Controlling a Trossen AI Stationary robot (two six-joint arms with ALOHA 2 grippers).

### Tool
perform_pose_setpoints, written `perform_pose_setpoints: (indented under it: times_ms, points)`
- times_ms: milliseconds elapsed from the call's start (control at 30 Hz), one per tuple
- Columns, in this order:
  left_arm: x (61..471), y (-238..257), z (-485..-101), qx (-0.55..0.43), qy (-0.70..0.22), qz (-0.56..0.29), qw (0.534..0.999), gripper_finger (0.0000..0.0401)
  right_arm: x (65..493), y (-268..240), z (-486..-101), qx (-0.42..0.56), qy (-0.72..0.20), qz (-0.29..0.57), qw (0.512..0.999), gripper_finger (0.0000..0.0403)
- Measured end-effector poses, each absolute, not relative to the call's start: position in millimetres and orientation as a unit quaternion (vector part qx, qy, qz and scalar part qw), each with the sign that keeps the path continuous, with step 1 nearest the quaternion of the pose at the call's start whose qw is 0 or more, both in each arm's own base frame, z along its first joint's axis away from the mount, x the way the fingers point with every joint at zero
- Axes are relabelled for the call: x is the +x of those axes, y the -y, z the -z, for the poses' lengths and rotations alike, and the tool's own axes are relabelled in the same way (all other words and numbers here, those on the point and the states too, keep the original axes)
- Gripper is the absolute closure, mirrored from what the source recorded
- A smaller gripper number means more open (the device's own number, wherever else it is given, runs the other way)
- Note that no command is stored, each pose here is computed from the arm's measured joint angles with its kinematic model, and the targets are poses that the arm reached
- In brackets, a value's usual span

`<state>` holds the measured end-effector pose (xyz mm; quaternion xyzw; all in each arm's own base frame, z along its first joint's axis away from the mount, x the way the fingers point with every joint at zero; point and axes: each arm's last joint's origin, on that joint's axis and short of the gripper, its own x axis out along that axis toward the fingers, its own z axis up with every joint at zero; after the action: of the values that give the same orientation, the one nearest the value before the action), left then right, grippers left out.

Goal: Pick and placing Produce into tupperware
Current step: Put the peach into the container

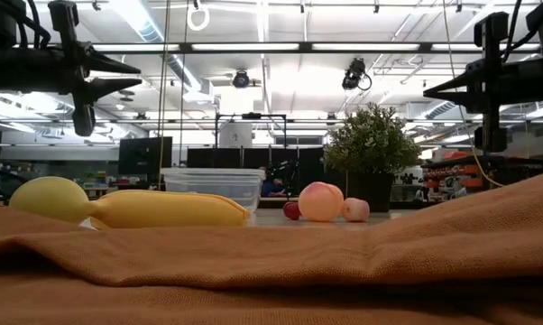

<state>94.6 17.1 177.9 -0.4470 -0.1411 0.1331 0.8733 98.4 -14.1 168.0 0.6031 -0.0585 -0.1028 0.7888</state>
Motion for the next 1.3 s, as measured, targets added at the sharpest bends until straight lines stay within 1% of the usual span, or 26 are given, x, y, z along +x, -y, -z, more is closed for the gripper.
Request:
perform_pose_setpoints:
  times_ms: [100,233,433,633,767,867,967,1100,1200,1300]
  points:
    - [94,-17,-182,-0.444,0.142,-0.130,0.875,0.0342,98,14,-169,0.603,0.065,0.098,0.789,0.0388]
    - [90,-17,-201,-0.435,0.164,-0.125,0.877,0.0346,99,14,-171,0.604,0.070,0.089,0.789,0.0388]
    - [93,-17,-229,-0.424,0.154,-0.131,0.883,0.0330,99,14,-171,0.601,0.070,0.089,0.791,0.0388]
    - [107,-17,-264,-0.371,0.082,-0.159,0.911,0.0305,98,14,-174,0.588,0.081,0.081,0.800,0.0385]
    - [124,-15,-284,-0.344,0.049,-0.160,0.924,0.0296,98,14,-184,0.559,0.119,0.055,0.818,0.0382]
    - [139,-13,-298,-0.323,0.031,-0.154,0.933,0.0297,96,14,-192,0.530,0.149,0.039,0.834,0.0382]
    - [155,-10,-308,-0.302,0.010,-0.149,0.942,0.0301,93,13,-208,0.484,0.167,0.037,0.858,0.0382]
    - [176,-8,-316,-0.290,-0.007,-0.162,0.943,0.0299,88,14,-241,0.415,0.194,0.048,0.887,0.0374]
    - [188,-5,-318,-0.287,-0.021,-0.164,0.943,0.0293,88,14,-272,0.358,0.202,0.055,0.910,0.0359]
    - [196,-2,-321,-0.286,-0.028,-0.158,0.945,0.0288,98,14,-300,0.307,0.176,0.058,0.934,0.0338]
